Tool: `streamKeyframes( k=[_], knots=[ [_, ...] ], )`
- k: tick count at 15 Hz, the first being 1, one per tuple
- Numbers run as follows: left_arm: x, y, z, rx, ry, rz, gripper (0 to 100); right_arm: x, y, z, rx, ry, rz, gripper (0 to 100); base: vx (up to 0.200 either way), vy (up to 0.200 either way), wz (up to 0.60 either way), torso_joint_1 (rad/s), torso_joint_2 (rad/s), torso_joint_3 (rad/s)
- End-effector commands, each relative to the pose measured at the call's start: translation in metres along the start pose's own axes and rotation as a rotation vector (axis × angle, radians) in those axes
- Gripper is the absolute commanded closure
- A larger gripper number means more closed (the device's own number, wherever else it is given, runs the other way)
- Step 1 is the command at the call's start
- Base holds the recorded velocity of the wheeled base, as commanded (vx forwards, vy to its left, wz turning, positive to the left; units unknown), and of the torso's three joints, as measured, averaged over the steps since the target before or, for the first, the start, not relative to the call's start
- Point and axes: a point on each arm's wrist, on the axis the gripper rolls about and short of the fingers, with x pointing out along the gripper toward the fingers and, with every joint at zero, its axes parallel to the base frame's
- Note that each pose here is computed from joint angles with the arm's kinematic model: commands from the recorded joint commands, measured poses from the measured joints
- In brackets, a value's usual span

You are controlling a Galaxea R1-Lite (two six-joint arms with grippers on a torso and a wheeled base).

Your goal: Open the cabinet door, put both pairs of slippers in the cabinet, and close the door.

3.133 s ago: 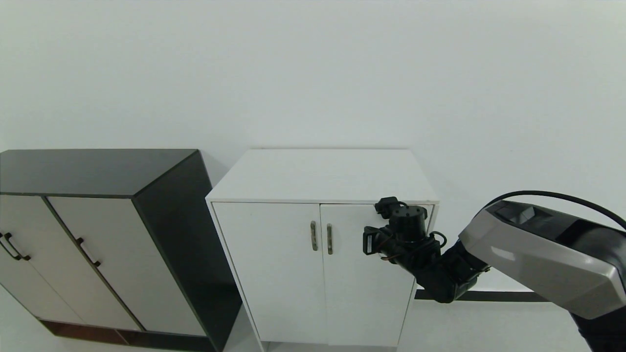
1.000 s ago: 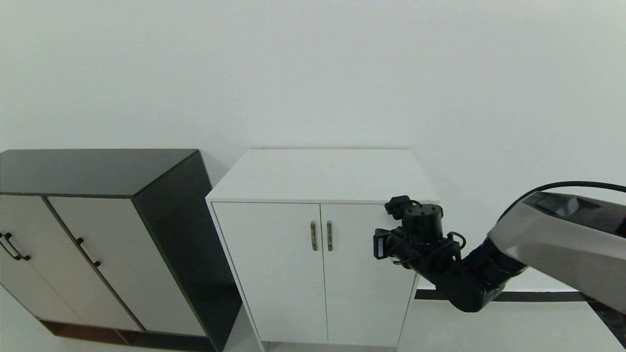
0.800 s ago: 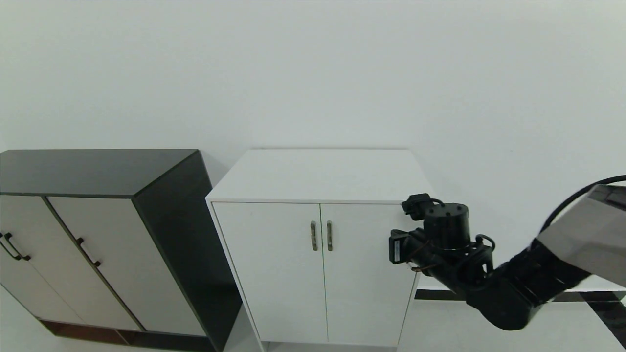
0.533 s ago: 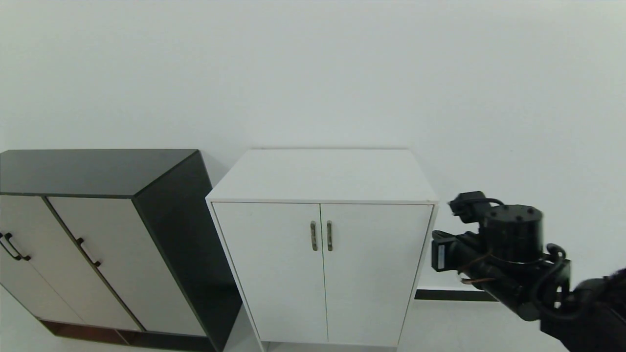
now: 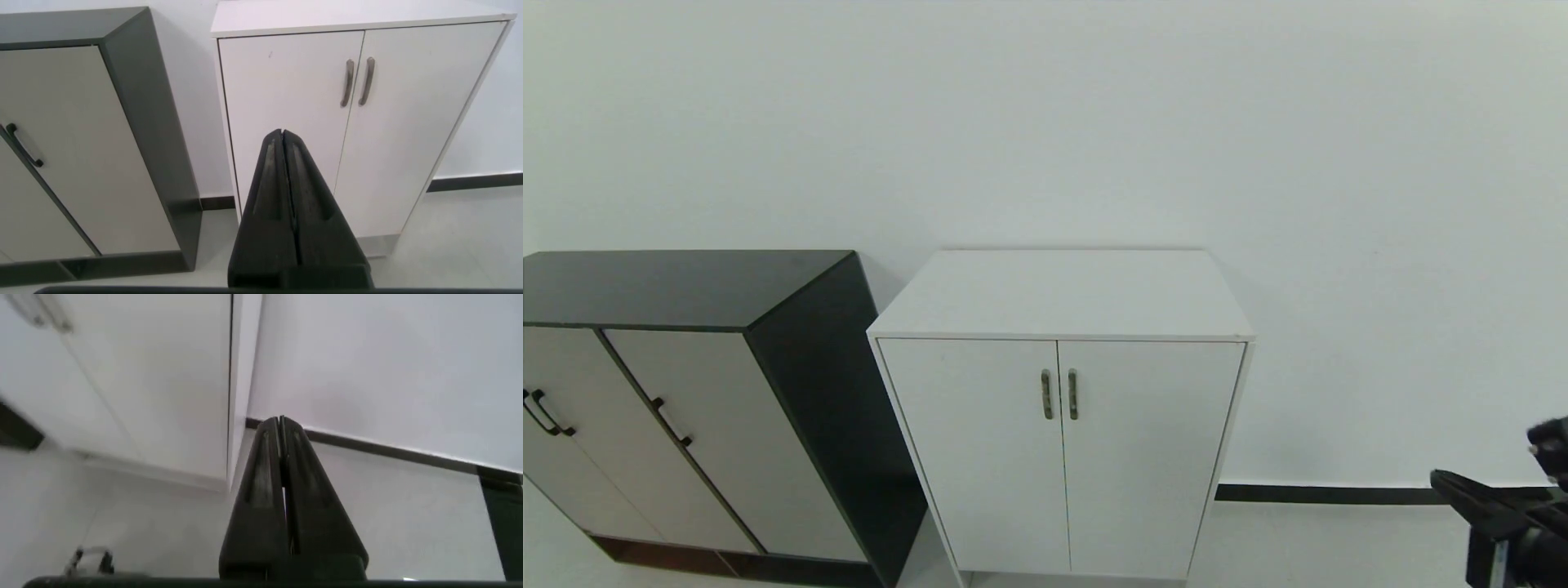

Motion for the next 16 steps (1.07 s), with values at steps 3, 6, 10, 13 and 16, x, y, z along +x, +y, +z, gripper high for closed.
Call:
streamKeyframes(
  k=[3,6,10,13,16],
  knots=[
    [0.0,0.0,0.0,0.0,0.0,0.0,100,-0.065,-0.014,-0.044,-0.017,0.019,0.237,100,0.0,0.0,0.0,0.0,0.0,0.0],
    [0.0,0.0,0.0,0.0,0.001,0.0,100,-0.083,-0.017,-0.067,-0.02,0.057,0.315,100,0.0,0.0,0.0,0.0,0.0,0.0],
    [0.0,0.0,0.0,-0.001,0.001,0.0,100,-0.093,-0.02,-0.084,-0.004,0.064,0.291,100,0.0,0.0,0.0,0.0,0.0,0.0],
    [0.0,0.0,0.0,-0.001,0.0,0.0,100,-0.098,-0.022,-0.085,0.039,0.0,0.17,100,0.0,0.0,0.0,0.0,0.0,0.0],
    [0.0,0.0,0.0,-0.001,0.0,0.001,100,-0.101,-0.022,-0.086,0.087,-0.028,0.018,100,0.0,0.0,0.0,0.0,0.0,0.0]
  ],
)
